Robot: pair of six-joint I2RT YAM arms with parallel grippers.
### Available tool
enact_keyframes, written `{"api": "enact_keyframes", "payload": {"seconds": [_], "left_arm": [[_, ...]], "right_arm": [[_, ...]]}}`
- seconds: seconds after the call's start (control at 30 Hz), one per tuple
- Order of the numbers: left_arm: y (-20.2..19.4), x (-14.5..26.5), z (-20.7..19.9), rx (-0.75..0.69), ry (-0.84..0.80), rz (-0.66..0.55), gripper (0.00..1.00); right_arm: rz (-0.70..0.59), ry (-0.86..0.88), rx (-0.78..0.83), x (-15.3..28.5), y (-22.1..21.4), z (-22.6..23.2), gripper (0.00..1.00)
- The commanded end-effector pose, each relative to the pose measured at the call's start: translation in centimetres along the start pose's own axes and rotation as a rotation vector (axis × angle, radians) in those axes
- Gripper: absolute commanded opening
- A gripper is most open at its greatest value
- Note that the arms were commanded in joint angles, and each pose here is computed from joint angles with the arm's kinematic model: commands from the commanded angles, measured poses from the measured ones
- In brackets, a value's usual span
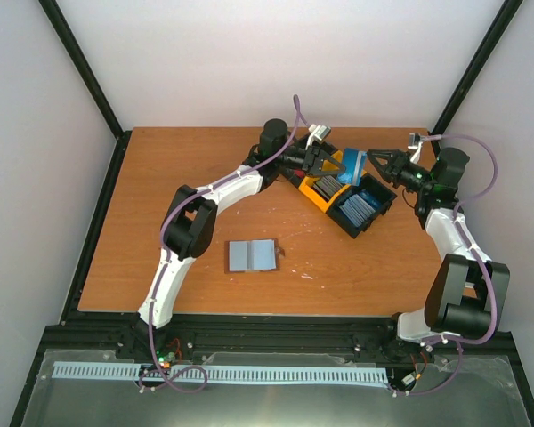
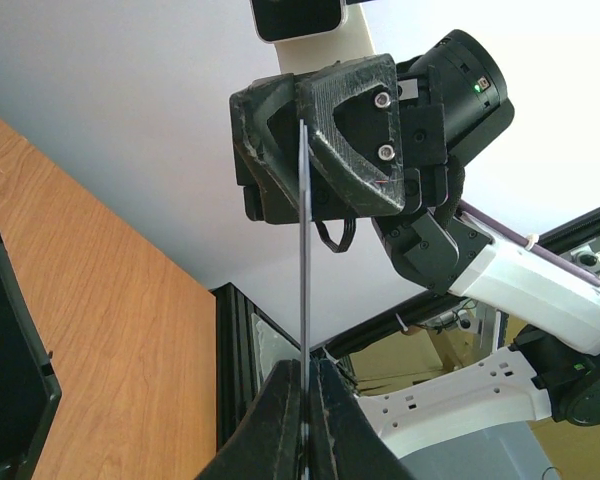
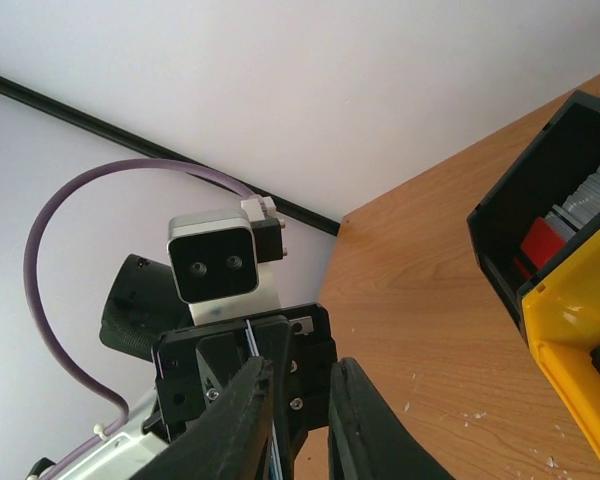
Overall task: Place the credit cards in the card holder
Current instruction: Place the credit card in the storage box.
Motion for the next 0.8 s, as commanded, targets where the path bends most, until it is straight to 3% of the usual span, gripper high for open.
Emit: {"api": "enact_keyframes", "payload": {"seconds": [0.0,0.57,0.77], "left_arm": [[1.3,-0.4,-3.3,-0.093,-0.046,0.003,0.01],[1.6,-0.5,-4.3,-0.119,-0.066,0.005,0.01],[1.8,-0.6,-4.3,-0.088,-0.060,-0.002,0.01]], "right_arm": [[-0.005,-0.012,0.031,0.1,0.6,0.4,0.17],[0.079,-0.082,0.068,-0.8,-0.5,-0.9,0.14],[0.167,-0.003,0.108,-1.4,-1.7,0.0,0.16]]}}
Point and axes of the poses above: each gripper's point midway between its finger pads, its own x axis back along the fingers, its own z axis along the line the jaws close on, y = z × x, the point moved 9 cm from there along x, back along the fingers, and after that the axes turned 11 degrees about -x, right-handed, at the moved point
